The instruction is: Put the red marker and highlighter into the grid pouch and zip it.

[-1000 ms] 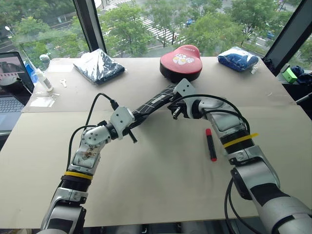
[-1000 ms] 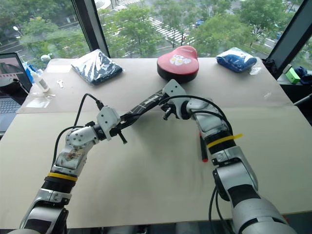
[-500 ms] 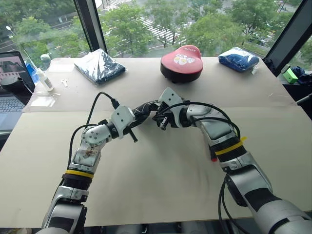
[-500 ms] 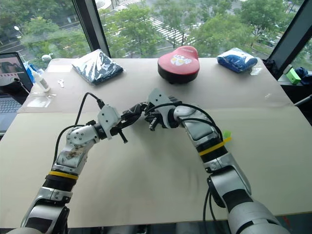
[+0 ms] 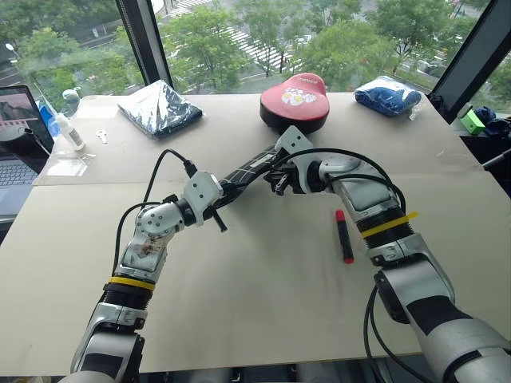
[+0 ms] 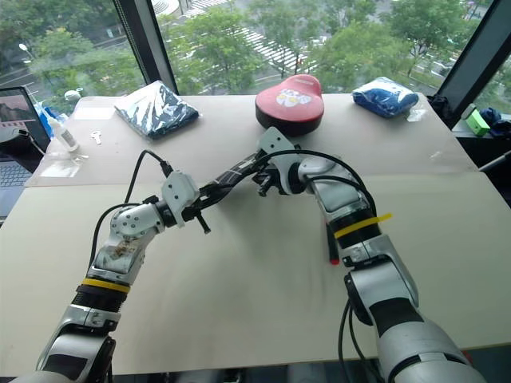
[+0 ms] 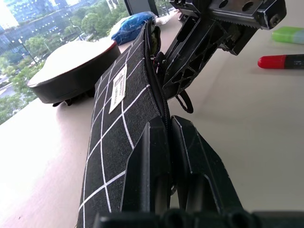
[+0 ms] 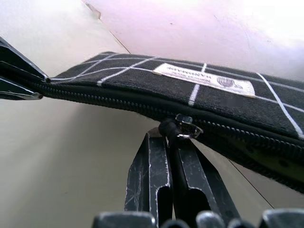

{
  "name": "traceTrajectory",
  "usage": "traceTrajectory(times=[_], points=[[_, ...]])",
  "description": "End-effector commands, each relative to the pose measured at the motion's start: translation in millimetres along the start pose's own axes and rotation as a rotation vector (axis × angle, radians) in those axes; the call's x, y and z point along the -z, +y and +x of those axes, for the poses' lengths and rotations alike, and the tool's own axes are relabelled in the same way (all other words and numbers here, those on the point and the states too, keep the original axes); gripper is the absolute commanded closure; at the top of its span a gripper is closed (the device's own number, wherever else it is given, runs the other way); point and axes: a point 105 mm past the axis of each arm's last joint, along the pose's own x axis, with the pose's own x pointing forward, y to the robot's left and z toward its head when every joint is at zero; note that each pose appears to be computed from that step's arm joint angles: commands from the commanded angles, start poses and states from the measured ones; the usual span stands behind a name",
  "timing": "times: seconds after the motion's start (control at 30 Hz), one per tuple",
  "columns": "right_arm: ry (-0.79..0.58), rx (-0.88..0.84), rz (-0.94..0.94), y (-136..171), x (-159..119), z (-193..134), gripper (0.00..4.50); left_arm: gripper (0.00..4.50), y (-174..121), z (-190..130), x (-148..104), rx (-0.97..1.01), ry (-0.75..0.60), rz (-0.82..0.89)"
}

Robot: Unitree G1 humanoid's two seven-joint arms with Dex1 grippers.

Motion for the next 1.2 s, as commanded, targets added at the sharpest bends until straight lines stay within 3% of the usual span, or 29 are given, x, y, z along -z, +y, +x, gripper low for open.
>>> traceTrajectory(times=[0.03,0.33,0.57,0.6,0.77,0.97,1.1,1.2], points=[[-0.039,-0.09,-0.049,28.5,-13.8,8.7,4.46,4.5,4.3,4.2,-16.2,0.004,-0.056,0.04],[-0.054,-0.126,-0.072,38.1,-22.6,13.9,4.46,4.5,5.0,4.6,-16.7,0.009,-0.06,0.048],[-0.045,0.021,-0.029,-2.7,-12.9,-0.3,4.46,4.5,6.1,2.4,-15.3,0.006,-0.056,0.052],[-0.06,0.024,-0.022,-4.4,-14.5,-2.2,3.8,4.5,6.2,2.3,-15.0,0.006,-0.055,0.053],[-0.123,-0.05,0.023,7.3,-19.9,-12.2,2.27,4.5,7.2,2.7,-14.7,0.004,-0.056,0.054],[-0.113,-0.066,0.119,11.9,-1.5,-31.4,0.24,4.5,6.4,4.3,-14.2,0.002,-0.062,0.054],[-0.138,-0.124,0.109,21.5,8.3,-72.2,0.1,4.5,6.3,4.6,-14.2,-0.006,-0.068,0.05],[-0.104,-0.048,0.023,13.3,26.1,-113.4,0.1,4.5,6.9,3.7,-15.9,-0.012,-0.088,0.035]])
